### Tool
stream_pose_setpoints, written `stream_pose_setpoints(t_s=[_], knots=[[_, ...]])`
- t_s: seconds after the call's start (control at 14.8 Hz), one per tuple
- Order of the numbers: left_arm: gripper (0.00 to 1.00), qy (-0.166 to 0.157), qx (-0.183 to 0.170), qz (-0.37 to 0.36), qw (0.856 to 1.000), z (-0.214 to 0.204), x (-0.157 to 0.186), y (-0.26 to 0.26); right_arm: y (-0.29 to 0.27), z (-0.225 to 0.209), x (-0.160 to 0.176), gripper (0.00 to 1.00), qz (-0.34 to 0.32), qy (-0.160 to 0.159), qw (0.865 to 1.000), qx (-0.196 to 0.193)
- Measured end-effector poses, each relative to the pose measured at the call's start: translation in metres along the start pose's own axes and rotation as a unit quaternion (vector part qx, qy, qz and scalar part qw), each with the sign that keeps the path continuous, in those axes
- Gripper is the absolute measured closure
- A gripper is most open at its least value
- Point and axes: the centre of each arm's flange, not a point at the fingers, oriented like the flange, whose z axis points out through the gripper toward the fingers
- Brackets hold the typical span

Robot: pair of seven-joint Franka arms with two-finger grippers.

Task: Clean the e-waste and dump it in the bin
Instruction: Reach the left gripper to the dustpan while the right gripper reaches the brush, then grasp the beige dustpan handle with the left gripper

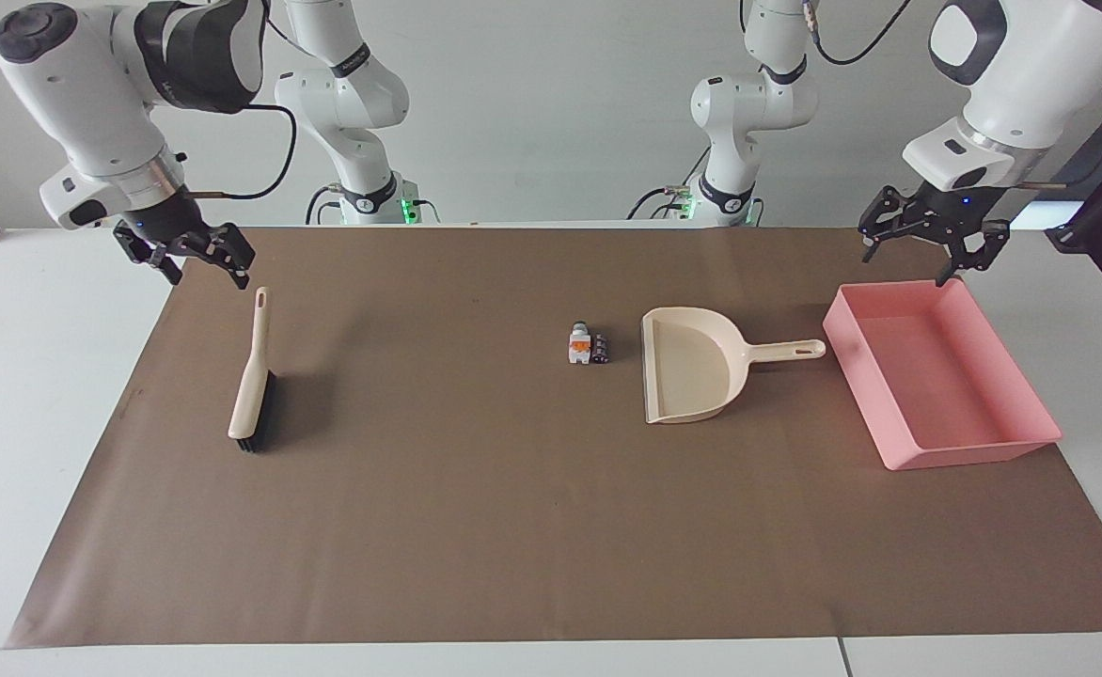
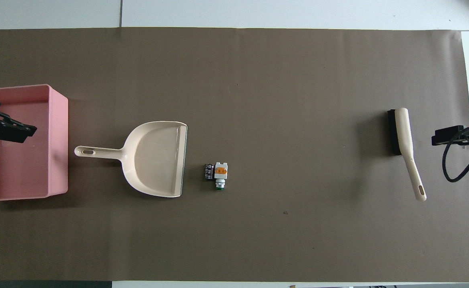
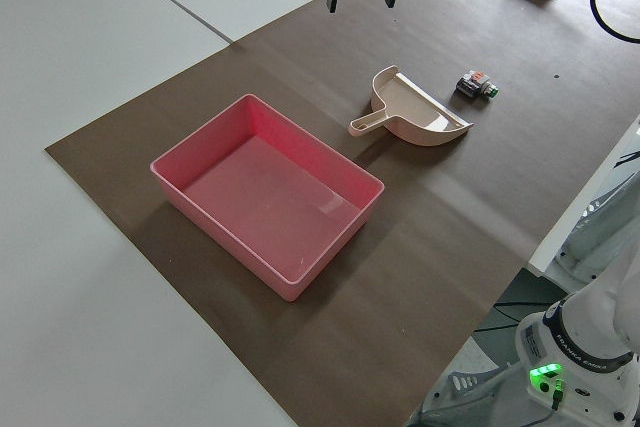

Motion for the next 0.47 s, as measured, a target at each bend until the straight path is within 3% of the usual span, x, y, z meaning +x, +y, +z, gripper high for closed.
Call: stream_pose_setpoints(t_s=[0.2,0.47], knots=[[0.01,0.018,0.016,0.126,0.992,0.025,0.011,0.020,0.017,0.061,-0.008,0.00,-0.017,-0.006,1.000,0.001],[0.01,0.009,0.005,0.301,0.953,0.068,0.026,0.060,0.016,0.131,-0.017,0.00,-0.018,-0.007,1.000,0.001]])
